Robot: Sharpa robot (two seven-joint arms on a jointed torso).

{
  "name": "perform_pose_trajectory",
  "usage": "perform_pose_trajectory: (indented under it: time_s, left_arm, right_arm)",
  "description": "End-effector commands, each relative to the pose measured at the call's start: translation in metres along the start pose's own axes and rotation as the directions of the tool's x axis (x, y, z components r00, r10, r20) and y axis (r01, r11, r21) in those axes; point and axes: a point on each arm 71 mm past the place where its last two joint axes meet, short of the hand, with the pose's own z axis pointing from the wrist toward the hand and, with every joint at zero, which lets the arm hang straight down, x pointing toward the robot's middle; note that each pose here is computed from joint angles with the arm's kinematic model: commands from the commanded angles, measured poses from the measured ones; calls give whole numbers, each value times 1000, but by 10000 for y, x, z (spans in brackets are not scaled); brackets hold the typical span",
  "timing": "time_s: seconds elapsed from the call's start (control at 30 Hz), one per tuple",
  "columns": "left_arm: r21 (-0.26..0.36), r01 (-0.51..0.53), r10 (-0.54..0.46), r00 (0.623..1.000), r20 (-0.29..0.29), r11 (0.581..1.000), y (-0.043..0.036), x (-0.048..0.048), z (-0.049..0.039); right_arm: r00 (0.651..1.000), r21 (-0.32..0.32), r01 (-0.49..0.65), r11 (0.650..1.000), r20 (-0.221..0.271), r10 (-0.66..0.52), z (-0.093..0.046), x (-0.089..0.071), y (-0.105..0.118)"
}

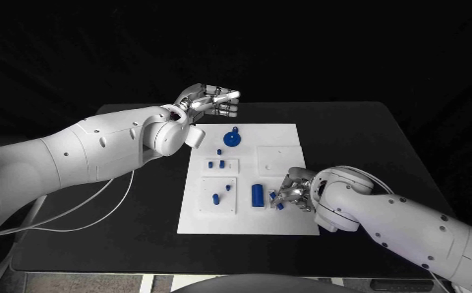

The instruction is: Assemble the parts on the task board

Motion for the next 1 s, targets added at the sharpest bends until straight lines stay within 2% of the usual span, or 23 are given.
perform_pose_trajectory:
  time_s: [0.03, 1.0]
  left_arm:
    - [7, 4, -4, 1000, -17, 1000, -10, 28, 6]
    - [1, 5, -5, 1000, -23, 1000, -3, 34, 13]
  right_arm:
    - [999, -18, 31, 999, -13, -31, 19, 46, 18]
    - [999, -33, 28, 999, -33, -29, 46, 64, 32]
